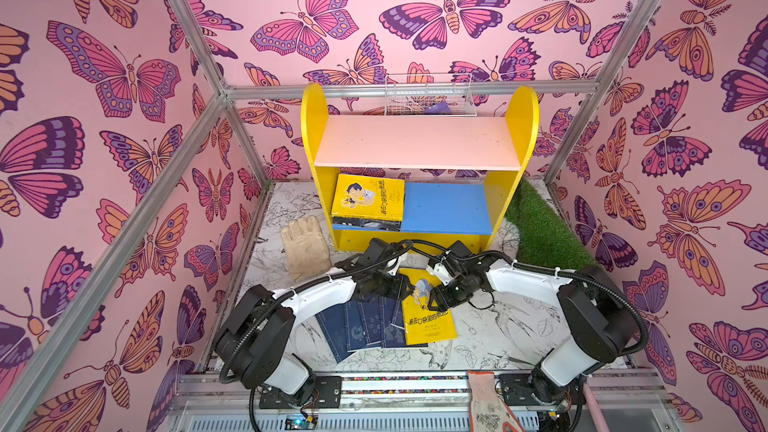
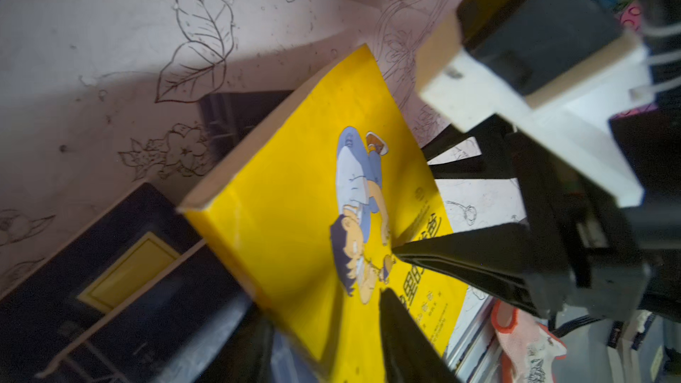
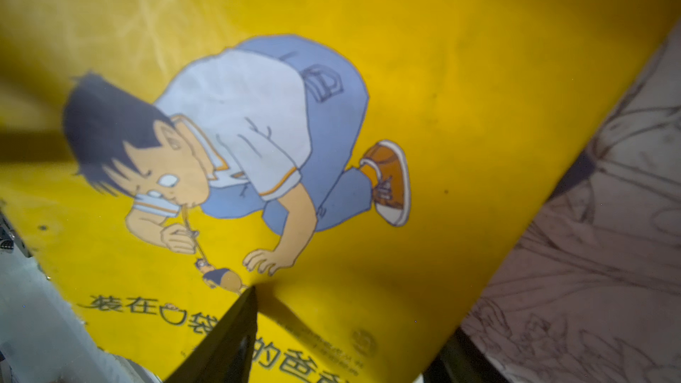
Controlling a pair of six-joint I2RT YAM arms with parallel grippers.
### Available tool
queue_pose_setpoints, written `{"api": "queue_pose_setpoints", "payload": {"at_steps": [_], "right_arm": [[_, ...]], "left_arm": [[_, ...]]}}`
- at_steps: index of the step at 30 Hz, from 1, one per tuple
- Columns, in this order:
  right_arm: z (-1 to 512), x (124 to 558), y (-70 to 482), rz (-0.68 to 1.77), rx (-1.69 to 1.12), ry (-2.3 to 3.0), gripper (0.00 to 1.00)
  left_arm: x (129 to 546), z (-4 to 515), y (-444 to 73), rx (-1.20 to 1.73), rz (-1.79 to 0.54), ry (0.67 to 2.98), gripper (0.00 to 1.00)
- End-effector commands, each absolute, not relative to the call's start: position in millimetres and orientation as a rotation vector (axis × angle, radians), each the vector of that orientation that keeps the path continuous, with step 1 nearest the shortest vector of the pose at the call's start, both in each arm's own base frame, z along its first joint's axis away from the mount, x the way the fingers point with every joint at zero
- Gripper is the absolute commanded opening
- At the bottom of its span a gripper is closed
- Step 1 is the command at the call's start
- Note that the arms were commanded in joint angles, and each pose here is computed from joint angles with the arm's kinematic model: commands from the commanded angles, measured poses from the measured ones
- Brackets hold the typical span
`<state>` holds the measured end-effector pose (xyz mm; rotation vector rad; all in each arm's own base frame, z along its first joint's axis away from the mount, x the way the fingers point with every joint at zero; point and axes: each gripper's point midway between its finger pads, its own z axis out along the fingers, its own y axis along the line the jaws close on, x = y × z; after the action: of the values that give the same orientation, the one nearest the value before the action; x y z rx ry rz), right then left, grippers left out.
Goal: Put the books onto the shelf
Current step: 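Grip the edges of the second yellow book with both grippers, then lift the yellow book with the left gripper and carry it onto the shelf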
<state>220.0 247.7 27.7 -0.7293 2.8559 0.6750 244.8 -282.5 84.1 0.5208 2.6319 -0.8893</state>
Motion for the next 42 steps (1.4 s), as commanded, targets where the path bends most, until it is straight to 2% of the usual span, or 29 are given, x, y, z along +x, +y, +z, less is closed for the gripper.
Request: {"api": "queue_pose_setpoints", "payload": {"at_steps": [1, 12, 13, 18, 19, 23, 27, 33, 35, 36, 42], "right_arm": [[20, 216, 251, 0.652, -0.805, 2.825, 0.66], [23, 217, 252, 0.654, -0.808, 2.805, 0.66], [25, 217, 252, 0.655, -0.807, 2.800, 0.66], [34, 221, 250, 0.642, -0.787, 2.761, 0.66], [32, 222, 248, 0.624, -0.778, 2.762, 0.66], [59, 238, 238, 0.550, -0.696, 2.650, 0.66], [86, 258, 217, 0.466, -0.523, 2.534, 0.66], [122, 272, 196, 0.415, -0.368, 2.388, 0.66], [133, 274, 194, 0.414, -0.351, 2.351, 0.66], [136, 275, 194, 0.416, -0.347, 2.338, 0.66], [144, 275, 197, 0.431, -0.369, 2.321, 0.67]], "left_arm": [[240, 109, -316, 0.664, -1.051, 2.514, 0.50], [239, 105, -329, 0.733, -1.019, 2.509, 0.43], [241, 101, -328, 0.725, -0.990, 2.523, 0.40], [247, 88, -318, 0.688, -0.879, 2.572, 0.02], [247, 90, -318, 0.690, -0.876, 2.572, 0.00], [240, 119, -316, 0.730, -0.925, 2.479, 0.00], [237, 178, -311, 0.680, -1.061, 2.240, 0.00], [273, 276, -261, 0.188, -1.289, 1.828, 0.00], [281, 299, -246, 0.166, -1.294, 1.677, 0.00], [289, 312, -236, -0.026, -1.406, 1.631, 0.00], [309, 364, -205, -0.220, -1.563, 1.327, 0.00]]}}
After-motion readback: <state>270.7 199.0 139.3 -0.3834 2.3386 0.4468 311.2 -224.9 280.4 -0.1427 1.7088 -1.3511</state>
